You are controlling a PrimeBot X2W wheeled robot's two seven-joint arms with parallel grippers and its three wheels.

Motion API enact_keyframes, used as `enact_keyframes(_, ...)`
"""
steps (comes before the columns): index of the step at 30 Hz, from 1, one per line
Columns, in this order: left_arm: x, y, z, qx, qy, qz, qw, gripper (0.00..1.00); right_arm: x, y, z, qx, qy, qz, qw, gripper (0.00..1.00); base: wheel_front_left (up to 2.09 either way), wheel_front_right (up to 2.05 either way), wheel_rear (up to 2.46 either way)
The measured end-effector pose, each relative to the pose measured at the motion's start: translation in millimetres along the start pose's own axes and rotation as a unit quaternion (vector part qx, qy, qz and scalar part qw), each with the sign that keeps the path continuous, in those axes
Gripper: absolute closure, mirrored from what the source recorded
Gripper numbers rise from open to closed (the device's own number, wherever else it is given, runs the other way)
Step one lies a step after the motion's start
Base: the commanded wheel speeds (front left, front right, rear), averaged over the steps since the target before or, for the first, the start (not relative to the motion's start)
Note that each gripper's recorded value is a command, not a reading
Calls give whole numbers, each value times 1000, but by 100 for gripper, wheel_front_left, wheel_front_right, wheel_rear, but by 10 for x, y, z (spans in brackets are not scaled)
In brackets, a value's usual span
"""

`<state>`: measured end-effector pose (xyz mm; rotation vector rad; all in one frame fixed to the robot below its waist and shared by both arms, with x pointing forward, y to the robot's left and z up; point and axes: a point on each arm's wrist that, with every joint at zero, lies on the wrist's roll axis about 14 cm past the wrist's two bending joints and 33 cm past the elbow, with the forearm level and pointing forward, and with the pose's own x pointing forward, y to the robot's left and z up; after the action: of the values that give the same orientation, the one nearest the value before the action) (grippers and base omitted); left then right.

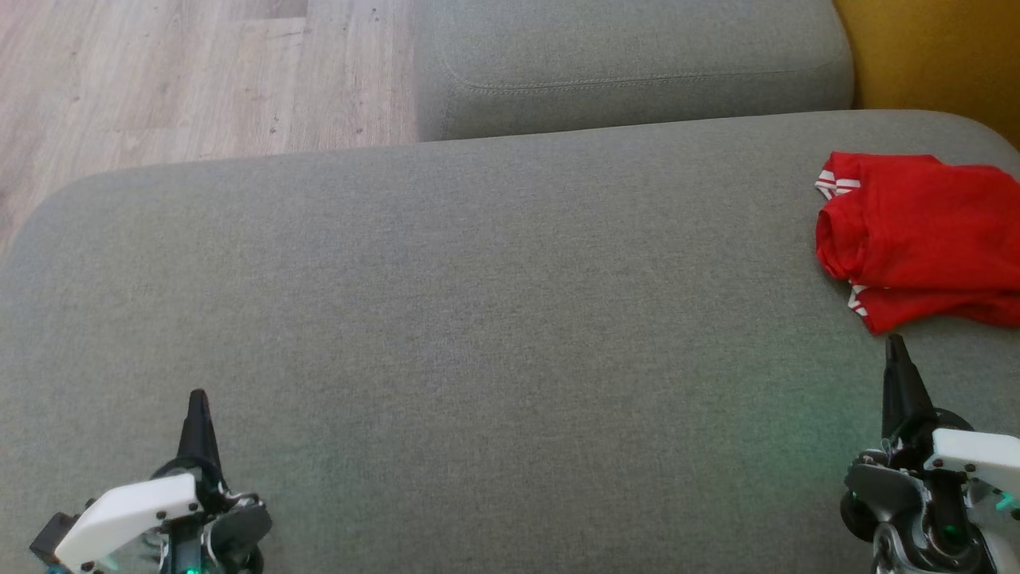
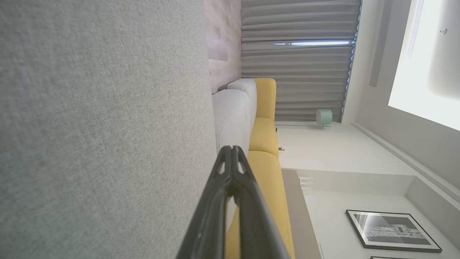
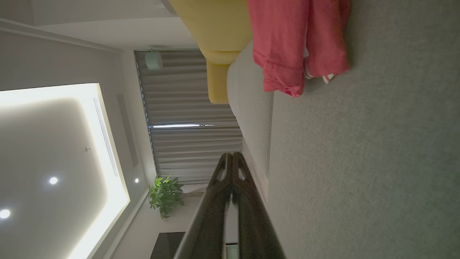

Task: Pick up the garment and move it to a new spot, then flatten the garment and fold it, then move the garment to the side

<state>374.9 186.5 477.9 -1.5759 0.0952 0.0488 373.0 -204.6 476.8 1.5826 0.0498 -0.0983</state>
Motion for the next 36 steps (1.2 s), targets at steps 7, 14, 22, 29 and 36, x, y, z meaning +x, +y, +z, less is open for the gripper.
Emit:
enact_keyframes(7, -1, 0, 4, -1, -1, 0, 1000, 100, 0, -1, 8, 0, -1, 0, 1000, 100, 0, 0, 0)
enact_keyframes(14, -1, 0, 12, -1, -2, 0, 1000, 100, -1, -1, 12, 0, -1, 0, 1000, 100, 0, 0, 0)
enact_keyframes(22, -2, -1, 15, -2, -2, 0, 1000, 100, -1, -1, 10, 1, 1, 0, 1000, 100, 0, 0, 0)
enact_keyframes(29, -2, -1, 23, -3, -3, -1, 1000, 100, -1, -1, 15, 1, 0, 0, 1000, 100, 0, 0, 0)
enact_keyframes(36, -3, -1, 28, -4, -4, -1, 1000, 100, -2, -1, 16, 1, 0, 0, 1000, 100, 0, 0, 0)
